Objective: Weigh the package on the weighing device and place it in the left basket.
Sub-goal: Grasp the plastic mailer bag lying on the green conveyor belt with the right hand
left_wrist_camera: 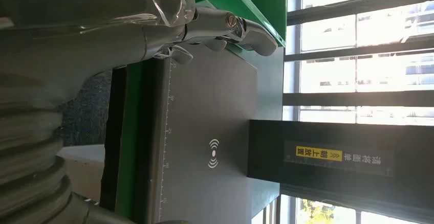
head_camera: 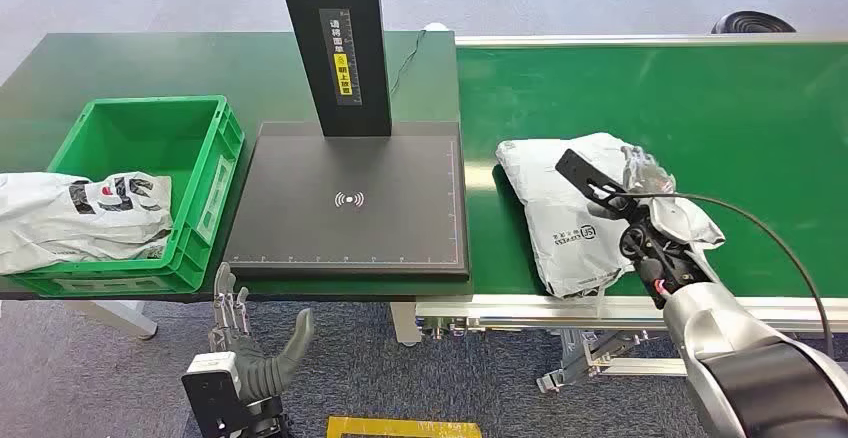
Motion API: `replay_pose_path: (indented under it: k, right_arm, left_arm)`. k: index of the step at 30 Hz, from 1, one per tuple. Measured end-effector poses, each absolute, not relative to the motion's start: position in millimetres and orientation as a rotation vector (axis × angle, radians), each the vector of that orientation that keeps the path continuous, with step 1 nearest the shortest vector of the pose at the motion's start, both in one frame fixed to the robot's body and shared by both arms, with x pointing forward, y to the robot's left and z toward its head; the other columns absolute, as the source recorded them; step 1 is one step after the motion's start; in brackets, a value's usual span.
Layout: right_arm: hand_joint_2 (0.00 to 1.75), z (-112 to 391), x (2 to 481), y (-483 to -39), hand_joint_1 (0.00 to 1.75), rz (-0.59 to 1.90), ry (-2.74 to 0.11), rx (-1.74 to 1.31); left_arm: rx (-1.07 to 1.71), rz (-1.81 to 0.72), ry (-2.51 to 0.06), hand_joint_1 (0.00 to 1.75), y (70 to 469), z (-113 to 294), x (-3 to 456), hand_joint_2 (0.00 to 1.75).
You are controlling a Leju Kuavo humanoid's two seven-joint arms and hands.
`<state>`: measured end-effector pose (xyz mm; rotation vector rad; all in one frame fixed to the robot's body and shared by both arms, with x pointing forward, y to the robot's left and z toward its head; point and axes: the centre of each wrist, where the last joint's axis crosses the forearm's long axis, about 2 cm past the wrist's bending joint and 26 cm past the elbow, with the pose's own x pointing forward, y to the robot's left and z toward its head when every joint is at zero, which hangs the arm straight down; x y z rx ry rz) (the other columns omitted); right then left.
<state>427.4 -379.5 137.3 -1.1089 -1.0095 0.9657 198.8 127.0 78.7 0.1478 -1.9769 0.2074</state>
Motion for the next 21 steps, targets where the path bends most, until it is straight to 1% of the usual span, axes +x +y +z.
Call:
replay_pose_path:
  k: [12,21]
  right_arm:
    - [1.75,69,383,-329,0.00,0.966,-0.973,-0.902]
    - [1.75,59,375,-320,0.00,0.963,-0.964,-0.863]
  left_arm:
    - [0.151,0.200,-1.984,0.00,127,80,200,1.75]
    - [0.155,0.198,-1.986,0.00,127,80,200,1.75]
